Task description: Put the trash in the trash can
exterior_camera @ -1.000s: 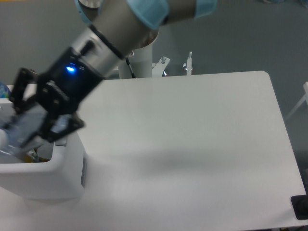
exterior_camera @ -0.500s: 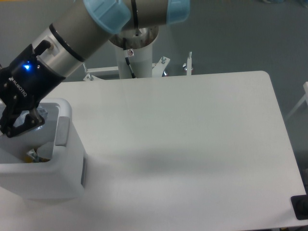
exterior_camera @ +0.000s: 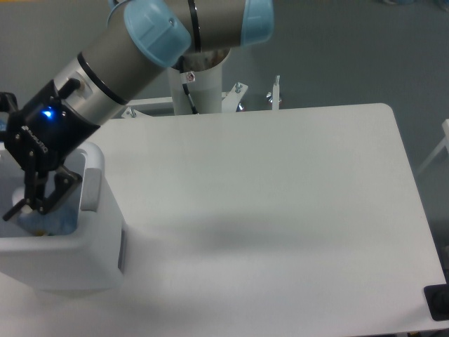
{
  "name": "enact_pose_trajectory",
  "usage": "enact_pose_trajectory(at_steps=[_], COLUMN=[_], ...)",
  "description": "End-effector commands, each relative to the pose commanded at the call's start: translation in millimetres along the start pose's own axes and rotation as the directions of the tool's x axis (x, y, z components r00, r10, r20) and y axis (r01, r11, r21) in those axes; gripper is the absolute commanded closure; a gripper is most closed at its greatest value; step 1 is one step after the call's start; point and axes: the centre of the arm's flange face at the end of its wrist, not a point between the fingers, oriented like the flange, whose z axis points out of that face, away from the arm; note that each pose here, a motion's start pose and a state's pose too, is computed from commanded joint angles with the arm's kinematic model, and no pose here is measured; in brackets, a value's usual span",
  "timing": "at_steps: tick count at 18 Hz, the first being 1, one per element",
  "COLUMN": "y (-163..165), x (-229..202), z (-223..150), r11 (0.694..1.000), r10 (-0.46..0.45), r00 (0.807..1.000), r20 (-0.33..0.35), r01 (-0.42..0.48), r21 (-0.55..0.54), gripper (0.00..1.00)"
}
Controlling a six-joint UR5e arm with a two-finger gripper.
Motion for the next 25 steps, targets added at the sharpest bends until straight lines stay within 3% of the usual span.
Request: enact_pose_trajectory(at_steps=[4,7,9,12,15,16,18,21,24,25], y=[12.1,40.7,77.9,135.5,163.7,173.4,187.5,208.5,233.5,236.8], x=[-63.9,-112.3,-143.9,-182.3,-205.0,-215.1,-227.9,-243.0,-248.1,-249.1], z=[-63.7,-96.6,-109.8,-133.5,-155.7,-160.8,-160.4,-171.8,-171.5,-172.2], r11=[0.997,0.995,0.996,0.971,0.924,0.908,0.872,0.784,0.688,0.668], r10=[-0.058,-0.102,-0.055,0.03,0.103,0.125,0.187,0.292,0.354,0.367], r00=[0.992,0.974,0.95,0.893,0.835,0.826,0.822,0.804,0.799,0.799], r20=[0.11,0.203,0.307,0.449,0.54,0.55,0.538,0.518,0.485,0.477], r01=[0.053,0.095,0.072,0.081,0.12,0.127,0.113,0.108,0.129,0.13], r21=[0.051,0.043,-0.044,-0.225,-0.362,-0.398,-0.476,-0.611,-0.714,-0.732], gripper=[0.0,0.0,0.0,0.0,0.0,0.0,0.0,0.0,0.0,0.0])
